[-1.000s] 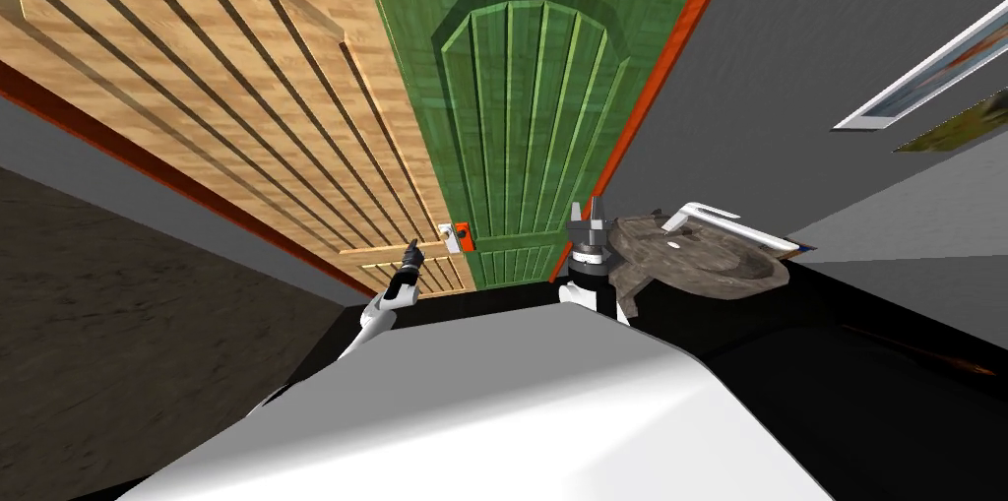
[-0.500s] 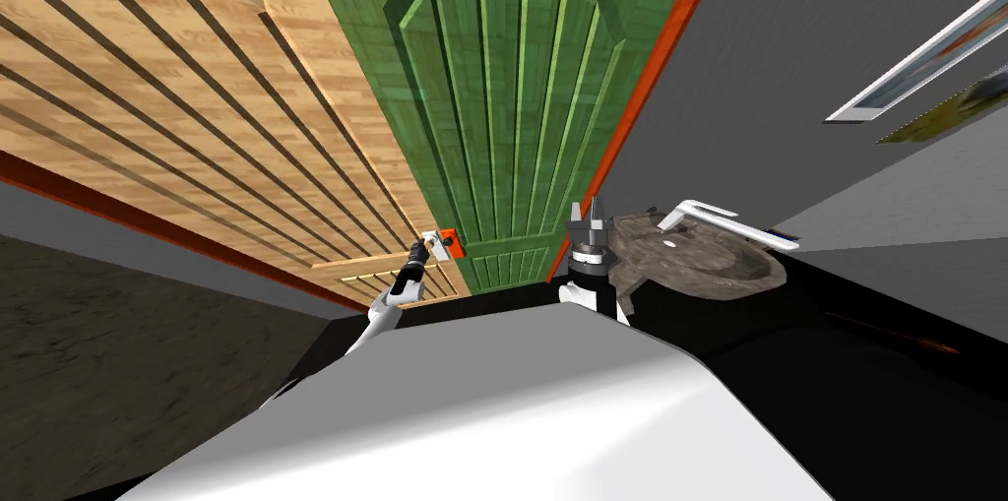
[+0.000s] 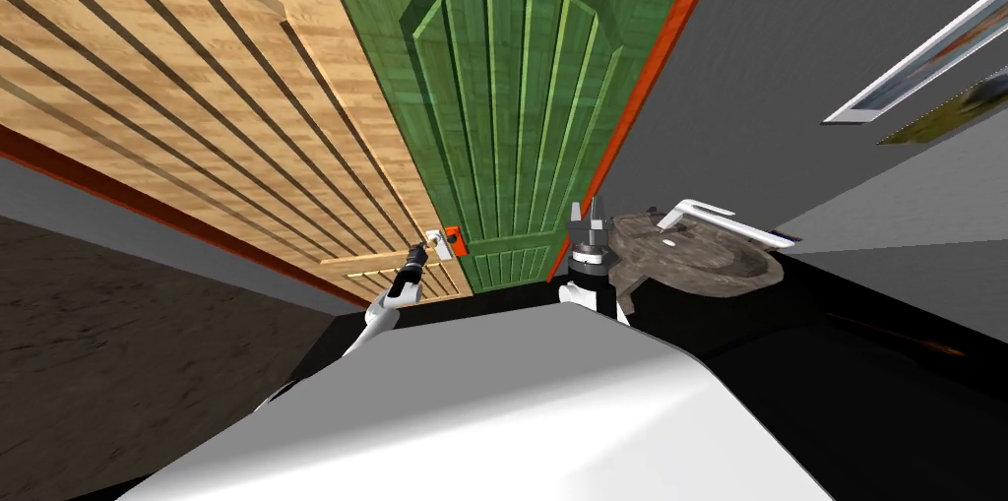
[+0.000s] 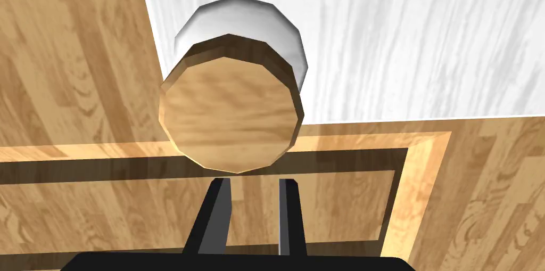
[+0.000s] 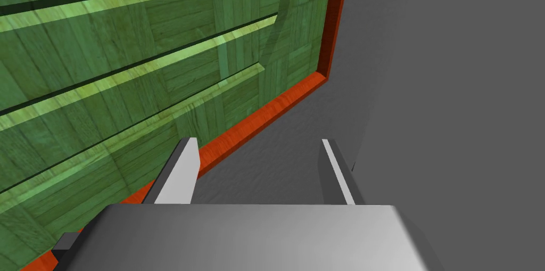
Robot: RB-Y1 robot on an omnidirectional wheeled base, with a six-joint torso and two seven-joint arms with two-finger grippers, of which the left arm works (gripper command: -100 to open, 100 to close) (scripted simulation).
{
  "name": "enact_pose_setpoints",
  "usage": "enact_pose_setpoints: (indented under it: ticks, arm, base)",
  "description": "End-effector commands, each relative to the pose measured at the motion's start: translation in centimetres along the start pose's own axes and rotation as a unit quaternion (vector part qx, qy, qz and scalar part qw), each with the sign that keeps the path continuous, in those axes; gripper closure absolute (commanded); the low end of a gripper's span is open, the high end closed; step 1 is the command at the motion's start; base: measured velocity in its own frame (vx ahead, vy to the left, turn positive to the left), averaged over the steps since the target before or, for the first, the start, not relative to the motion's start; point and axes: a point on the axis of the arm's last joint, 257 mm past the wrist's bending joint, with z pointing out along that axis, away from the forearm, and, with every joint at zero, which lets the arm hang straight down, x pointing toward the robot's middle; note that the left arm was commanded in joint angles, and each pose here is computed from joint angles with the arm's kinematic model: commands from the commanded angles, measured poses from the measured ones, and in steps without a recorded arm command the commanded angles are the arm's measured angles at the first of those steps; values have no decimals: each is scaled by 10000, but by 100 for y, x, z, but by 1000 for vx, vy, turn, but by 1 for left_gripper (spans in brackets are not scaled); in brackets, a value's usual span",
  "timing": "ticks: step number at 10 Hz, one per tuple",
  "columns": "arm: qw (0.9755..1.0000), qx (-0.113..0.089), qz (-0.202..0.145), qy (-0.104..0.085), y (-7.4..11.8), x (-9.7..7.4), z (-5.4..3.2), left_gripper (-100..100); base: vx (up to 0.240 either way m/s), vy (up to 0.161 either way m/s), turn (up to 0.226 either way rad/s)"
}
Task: Pull the door open
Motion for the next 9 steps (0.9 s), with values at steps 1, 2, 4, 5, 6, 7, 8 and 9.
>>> enact_pose_setpoints:
  ticks: [1, 2, 4, 5, 6, 7, 8, 9]
  arm:
    - [9999, -59, 39, -94, 34, -140, -44, 100]
    - [10000, -30, 18, -37, 32, -87, -40, -100]
    - [10000, -3, -7, 62, 20, 14, -45, -100]
    - [9999, 19, -25, 131, 8, 89, -44, -100]
    - [9998, 43, -46, 203, -8, 171, -41, -100]
    - [9995, 86, -78, 311, -39, 296, -32, -100]
    - [9991, 129, -104, 395, -74, 399, -18, -100]
    - [9993, 107, -84, 339, -40, 332, -32, -100]
  base:
    - [-181, 126, 123]
    - [-184, 92, 32]
    - [-186, 28, -29]
    - [-200, -23, -65]
    - [-217, -47, -68]
    - [-215, -56, -109]
    - [-182, -80, -115]
    - [-74, -42, -17]
